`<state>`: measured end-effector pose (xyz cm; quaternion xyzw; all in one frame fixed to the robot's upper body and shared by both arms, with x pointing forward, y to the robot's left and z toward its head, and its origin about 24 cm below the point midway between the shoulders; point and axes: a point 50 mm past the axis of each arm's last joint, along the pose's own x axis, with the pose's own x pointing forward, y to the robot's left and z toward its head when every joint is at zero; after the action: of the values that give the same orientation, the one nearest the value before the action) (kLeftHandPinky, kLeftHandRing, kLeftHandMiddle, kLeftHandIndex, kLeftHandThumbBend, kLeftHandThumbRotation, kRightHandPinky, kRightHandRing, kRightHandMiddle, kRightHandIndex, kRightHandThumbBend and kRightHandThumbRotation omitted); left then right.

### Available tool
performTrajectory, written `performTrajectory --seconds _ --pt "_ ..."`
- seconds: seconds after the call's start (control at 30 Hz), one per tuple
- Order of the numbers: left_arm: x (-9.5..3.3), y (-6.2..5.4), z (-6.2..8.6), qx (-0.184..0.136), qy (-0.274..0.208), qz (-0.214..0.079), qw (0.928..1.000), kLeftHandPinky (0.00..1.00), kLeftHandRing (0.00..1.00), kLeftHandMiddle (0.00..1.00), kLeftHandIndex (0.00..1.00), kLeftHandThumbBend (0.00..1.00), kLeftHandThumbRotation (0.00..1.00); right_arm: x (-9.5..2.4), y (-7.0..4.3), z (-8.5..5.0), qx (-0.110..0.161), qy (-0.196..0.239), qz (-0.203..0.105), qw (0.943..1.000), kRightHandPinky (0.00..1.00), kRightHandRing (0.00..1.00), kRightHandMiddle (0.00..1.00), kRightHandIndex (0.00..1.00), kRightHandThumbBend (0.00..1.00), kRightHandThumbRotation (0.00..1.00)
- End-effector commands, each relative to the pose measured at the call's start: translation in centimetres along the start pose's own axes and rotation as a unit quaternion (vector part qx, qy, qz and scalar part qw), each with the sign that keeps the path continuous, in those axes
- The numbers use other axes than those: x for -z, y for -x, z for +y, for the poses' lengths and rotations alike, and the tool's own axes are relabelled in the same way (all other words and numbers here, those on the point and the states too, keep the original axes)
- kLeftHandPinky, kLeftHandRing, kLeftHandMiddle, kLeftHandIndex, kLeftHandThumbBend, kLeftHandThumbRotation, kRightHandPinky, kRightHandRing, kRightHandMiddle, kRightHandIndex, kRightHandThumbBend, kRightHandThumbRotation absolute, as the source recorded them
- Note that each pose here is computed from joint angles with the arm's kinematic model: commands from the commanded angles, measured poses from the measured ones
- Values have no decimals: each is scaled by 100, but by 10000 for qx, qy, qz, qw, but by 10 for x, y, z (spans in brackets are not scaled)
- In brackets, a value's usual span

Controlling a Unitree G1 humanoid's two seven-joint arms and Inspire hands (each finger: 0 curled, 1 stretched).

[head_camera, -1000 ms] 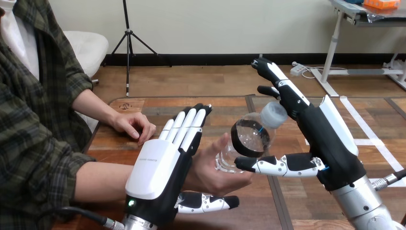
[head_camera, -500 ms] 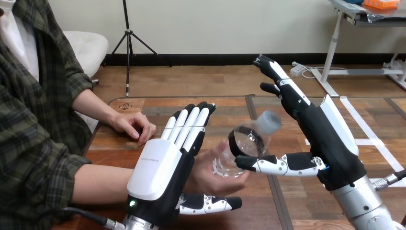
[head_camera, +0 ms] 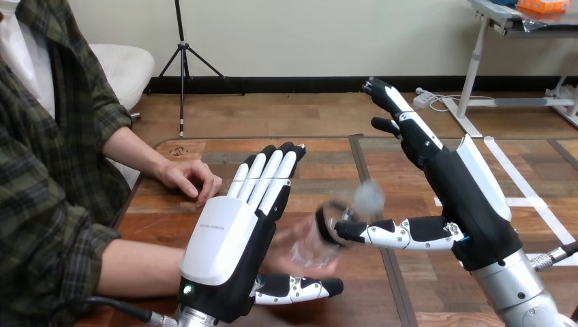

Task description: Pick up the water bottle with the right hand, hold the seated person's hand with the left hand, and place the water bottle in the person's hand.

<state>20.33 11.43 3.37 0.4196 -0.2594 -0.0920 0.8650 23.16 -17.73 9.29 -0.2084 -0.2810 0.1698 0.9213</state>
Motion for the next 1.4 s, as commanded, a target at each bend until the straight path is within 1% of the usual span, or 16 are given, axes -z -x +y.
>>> performTrajectory --seconds 0.0,0.5,0.6,0.8,0.93,1.1,1.2,1.37 --pt "-2 -12 10 -249 -104 -277 9993 100 100 100 100 100 36 -12 -13 -6 158 121 -413 9989 91 99 100 96 83 14" --pt "-2 -12 11 -267 -39 -331 9991 100 100 100 100 100 34 -12 -14 -6 154 115 -428 9989 91 98 100 95 82 14" --pt "-2 -12 11 -282 -16 -363 9989 100 100 100 100 100 34 -12 -14 -6 168 84 -442 9988 90 98 100 95 82 14" --pt "-3 -11 11 -398 185 -526 9977 100 100 100 100 100 34 -11 -14 -6 219 49 -455 9987 90 98 99 94 82 14" --pt "-2 -11 11 -552 289 -680 9957 100 100 100 100 100 34 -11 -14 -5 313 29 -483 9983 89 97 98 93 81 14" --pt "-3 -10 10 -718 371 -814 9934 100 100 100 100 100 38 -11 -13 -4 469 -1 -501 9976 85 94 96 90 80 15" --pt "-3 -10 9 -785 522 -885 9916 100 100 100 100 100 42 -11 -13 -4 586 16 -550 9968 83 92 94 88 79 16" --pt "-4 -10 9 -950 940 -1008 9859 100 100 100 100 100 48 -10 -12 -2 858 -88 -612 9944 77 87 89 84 74 17"
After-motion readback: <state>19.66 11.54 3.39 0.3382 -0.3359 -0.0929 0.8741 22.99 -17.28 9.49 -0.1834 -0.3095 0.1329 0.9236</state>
